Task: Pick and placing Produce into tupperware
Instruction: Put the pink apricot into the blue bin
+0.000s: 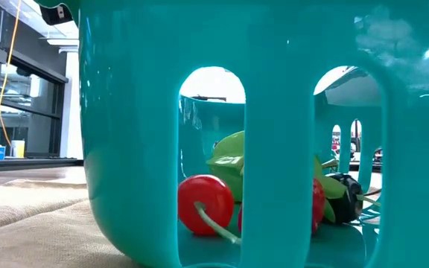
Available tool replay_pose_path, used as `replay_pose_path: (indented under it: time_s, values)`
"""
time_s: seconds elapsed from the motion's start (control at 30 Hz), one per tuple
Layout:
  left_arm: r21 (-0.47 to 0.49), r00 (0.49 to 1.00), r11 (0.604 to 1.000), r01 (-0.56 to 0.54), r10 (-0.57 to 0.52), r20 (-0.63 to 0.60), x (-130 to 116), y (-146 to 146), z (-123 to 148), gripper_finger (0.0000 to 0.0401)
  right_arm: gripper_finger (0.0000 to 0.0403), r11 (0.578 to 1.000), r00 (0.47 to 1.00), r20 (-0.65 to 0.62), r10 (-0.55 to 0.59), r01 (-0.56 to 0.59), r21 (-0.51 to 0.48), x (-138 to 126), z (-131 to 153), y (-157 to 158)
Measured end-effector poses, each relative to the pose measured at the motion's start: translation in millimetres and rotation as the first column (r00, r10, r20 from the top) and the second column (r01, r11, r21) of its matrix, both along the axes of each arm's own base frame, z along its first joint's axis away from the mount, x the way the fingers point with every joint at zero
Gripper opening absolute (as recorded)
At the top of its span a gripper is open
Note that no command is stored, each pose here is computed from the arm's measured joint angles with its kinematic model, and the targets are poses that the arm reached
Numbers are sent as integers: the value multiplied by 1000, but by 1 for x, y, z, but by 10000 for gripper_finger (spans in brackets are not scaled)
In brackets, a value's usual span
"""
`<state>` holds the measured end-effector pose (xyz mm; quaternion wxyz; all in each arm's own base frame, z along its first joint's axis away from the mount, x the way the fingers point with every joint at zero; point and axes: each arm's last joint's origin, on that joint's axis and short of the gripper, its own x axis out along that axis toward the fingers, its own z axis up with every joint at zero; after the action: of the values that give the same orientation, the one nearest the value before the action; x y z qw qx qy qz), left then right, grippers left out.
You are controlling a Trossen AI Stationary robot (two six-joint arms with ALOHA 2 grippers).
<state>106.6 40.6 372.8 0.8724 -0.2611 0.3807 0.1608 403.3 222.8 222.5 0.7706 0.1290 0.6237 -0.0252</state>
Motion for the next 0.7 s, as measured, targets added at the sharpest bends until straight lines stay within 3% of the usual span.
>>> replay_pose_path:
  time_s: [0.2, 0.33, 0.53, 0.63, 0.7]
  values:
    - [0, 1000, 1000, 0, 0, 0, 0, 0, 0, 3, 126, 999, 994, 103, -20, 25, -46, 6, 15, 1]
    - [0, 1000, 1000, 0, 0, 0, 0, 0, 0, 3, 126, 984, 976, 210, -55, 89, -156, 8, 39, -4]
    - [0, 1000, 1000, 0, 0, 0, 0, 0, 0, 3, 126, 876, 916, 363, -169, 309, -371, -1, 80, -21]
    - [0, 1000, 1000, 1, -1, 0, 0, 0, 0, 3, 126, 822, 888, 405, -217, 390, -415, -7, 93, -28]
    - [8, 1000, 1000, 10, -9, -1, 0, 0, 0, 3, 126, 808, 882, 408, -235, 411, -422, -13, 97, -33]
